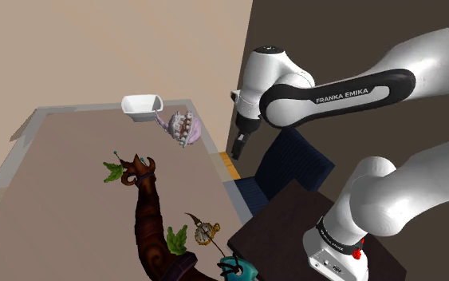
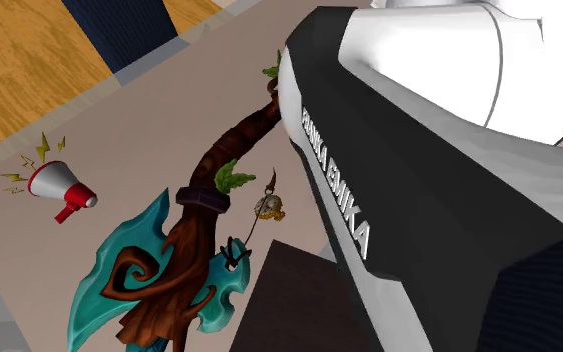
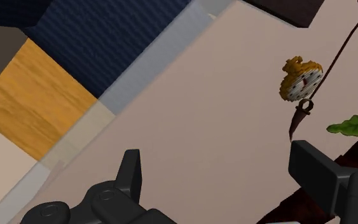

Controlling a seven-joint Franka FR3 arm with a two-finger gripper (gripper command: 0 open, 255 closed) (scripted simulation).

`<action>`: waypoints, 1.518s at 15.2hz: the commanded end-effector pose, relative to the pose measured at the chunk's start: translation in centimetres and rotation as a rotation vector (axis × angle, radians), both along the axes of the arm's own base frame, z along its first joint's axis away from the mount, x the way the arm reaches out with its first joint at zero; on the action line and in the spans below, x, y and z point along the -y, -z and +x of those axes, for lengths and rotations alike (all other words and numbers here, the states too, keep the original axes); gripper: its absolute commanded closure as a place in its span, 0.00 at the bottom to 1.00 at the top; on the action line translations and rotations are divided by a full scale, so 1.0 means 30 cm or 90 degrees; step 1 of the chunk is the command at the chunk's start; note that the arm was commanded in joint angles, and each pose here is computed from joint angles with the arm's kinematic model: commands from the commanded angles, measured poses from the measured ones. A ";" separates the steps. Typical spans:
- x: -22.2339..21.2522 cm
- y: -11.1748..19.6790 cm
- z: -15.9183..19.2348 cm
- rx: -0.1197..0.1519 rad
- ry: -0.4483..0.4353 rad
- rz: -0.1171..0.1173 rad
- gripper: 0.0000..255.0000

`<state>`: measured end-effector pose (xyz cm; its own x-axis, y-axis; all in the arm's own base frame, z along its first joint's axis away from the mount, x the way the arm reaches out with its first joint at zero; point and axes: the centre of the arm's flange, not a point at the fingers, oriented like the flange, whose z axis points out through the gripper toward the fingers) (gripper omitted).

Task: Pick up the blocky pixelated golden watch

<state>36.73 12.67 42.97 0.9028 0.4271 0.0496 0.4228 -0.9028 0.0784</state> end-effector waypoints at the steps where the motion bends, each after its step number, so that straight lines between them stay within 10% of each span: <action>1: -0.065 0.079 0.006 -0.006 -0.039 -0.007 0.00; 23: -0.525 0.805 -0.204 -0.071 -0.399 -0.074 0.00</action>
